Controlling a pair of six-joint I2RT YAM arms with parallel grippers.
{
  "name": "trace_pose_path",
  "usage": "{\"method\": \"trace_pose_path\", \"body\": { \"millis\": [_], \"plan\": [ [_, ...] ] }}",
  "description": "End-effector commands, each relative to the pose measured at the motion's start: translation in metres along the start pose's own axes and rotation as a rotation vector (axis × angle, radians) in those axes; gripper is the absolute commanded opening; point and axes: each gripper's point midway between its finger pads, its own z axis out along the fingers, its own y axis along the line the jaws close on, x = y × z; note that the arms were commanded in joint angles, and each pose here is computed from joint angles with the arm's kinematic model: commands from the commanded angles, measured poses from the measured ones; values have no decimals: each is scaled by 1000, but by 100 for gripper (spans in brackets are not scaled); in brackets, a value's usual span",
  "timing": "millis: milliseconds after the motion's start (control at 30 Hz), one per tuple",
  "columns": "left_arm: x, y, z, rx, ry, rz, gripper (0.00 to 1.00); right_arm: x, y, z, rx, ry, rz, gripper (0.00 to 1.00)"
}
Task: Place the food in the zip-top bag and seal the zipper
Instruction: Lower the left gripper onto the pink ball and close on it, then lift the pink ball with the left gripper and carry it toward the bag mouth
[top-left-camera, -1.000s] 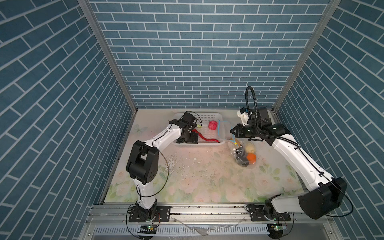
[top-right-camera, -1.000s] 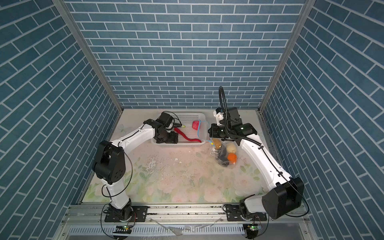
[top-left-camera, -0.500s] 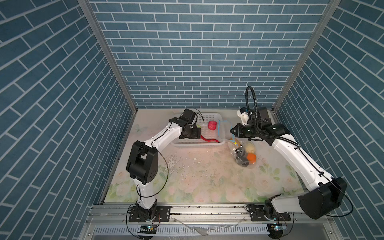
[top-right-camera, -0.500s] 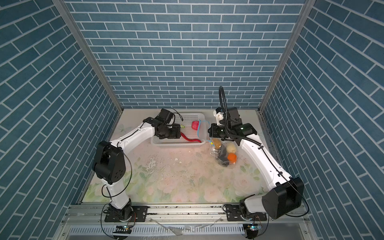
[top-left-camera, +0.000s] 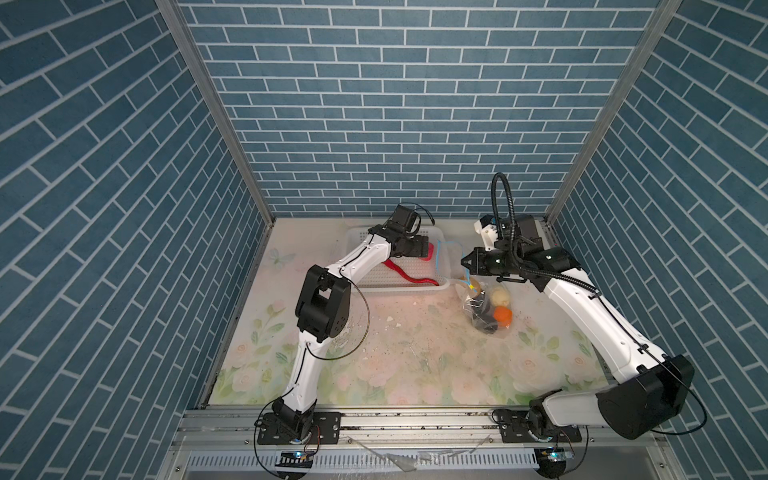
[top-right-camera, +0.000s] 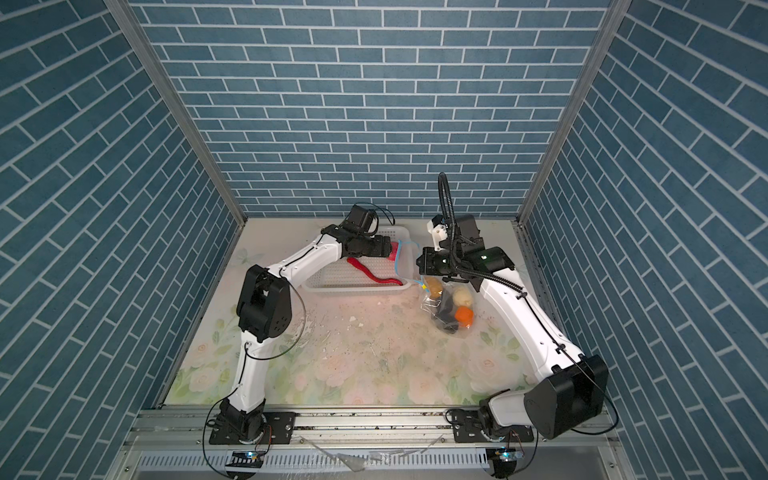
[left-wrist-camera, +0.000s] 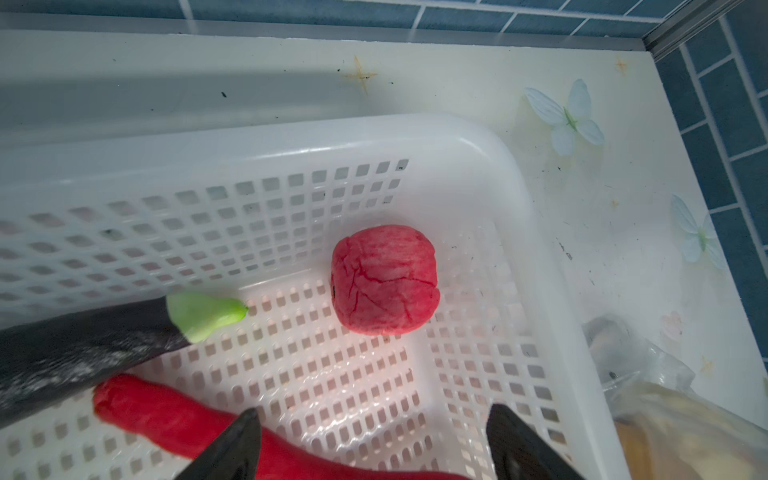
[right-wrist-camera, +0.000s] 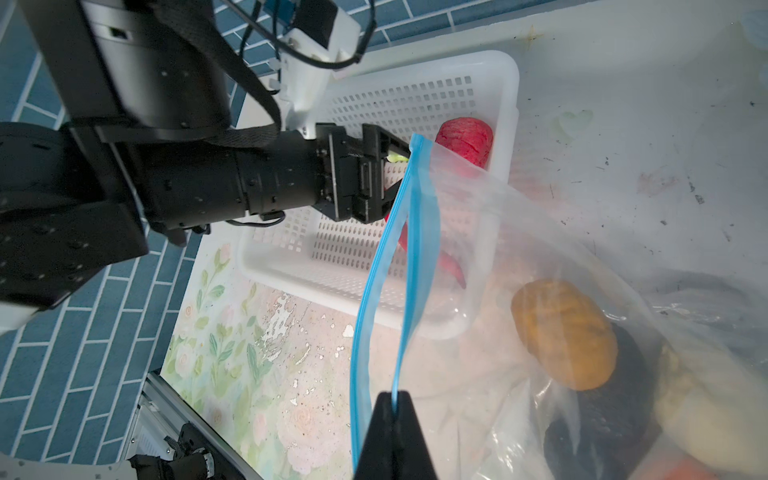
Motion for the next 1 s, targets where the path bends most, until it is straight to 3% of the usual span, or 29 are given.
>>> {"method": "trace_pose_path", "body": {
  "millis": [0,533,967],
  "plan": [
    [-3,-7,11,-16,7,59,87,3,-5,-7,23,-7,6,0],
    [1,-14,62,-43,56,138,91,5,-6,-10,23,0,13,0],
    [-3,-6,85,-82,2,123,85,8,-5,-4,3,16,23,0]
  ]
}}
